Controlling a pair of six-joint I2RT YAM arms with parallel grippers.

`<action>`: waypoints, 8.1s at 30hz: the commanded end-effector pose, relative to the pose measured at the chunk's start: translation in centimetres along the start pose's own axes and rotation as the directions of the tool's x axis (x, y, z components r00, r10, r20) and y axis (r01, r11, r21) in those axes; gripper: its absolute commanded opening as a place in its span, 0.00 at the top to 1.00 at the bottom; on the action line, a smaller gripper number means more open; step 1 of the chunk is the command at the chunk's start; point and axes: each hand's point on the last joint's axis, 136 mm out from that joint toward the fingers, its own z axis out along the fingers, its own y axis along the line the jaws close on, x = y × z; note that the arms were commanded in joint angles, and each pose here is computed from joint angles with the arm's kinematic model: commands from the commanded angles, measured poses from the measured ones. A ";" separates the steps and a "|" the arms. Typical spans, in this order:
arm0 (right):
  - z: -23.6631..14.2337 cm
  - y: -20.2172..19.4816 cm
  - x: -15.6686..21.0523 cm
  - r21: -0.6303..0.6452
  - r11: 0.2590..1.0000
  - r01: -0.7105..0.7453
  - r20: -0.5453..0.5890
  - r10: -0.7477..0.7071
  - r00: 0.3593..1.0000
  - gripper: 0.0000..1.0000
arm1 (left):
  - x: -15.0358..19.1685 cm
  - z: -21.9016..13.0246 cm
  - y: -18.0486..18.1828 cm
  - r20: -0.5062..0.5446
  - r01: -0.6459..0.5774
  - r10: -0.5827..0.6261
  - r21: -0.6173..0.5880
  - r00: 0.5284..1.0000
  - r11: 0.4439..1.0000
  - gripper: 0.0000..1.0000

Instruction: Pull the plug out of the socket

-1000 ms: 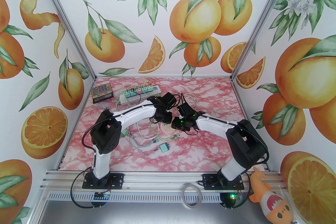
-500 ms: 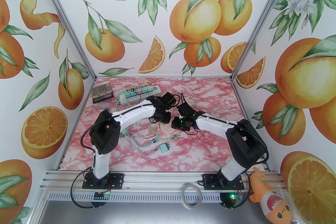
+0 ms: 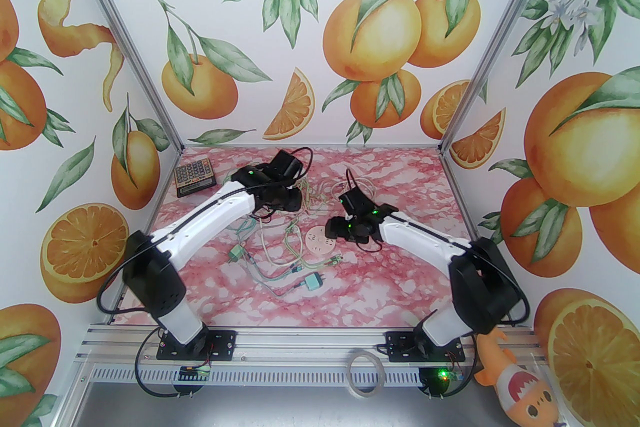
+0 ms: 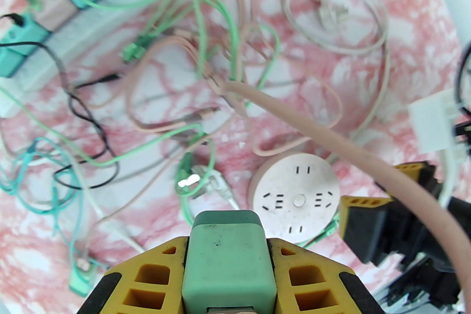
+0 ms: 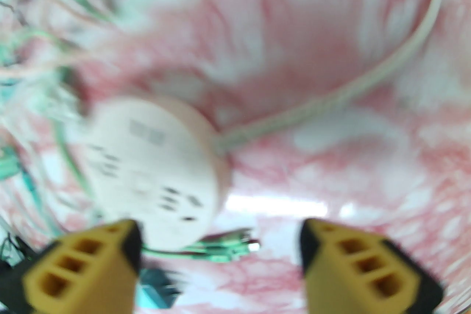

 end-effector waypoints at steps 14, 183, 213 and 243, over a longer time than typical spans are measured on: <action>-7.2 -3.8 -5.3 0.074 0.995 -0.074 0.253 0.053 0.966 0.00 | 7.4 -1.6 7.9 -0.038 0.110 -0.112 -0.053 0.993 0.993 0.94; -2.8 -4.3 -2.9 0.153 0.987 0.059 0.078 -0.071 0.994 0.00 | -6.9 13.3 8.0 -0.014 0.385 -0.386 0.118 0.922 0.915 0.50; 1.7 3.9 -8.3 -0.267 0.944 -0.193 0.111 0.229 0.967 0.38 | -1.1 11.2 -1.0 0.025 -0.201 0.201 0.245 0.979 0.948 0.43; 0.6 7.5 -13.1 -0.377 0.902 -0.209 0.124 0.273 0.954 0.42 | -3.4 16.9 2.3 -0.067 -0.031 0.046 0.210 0.997 0.977 0.52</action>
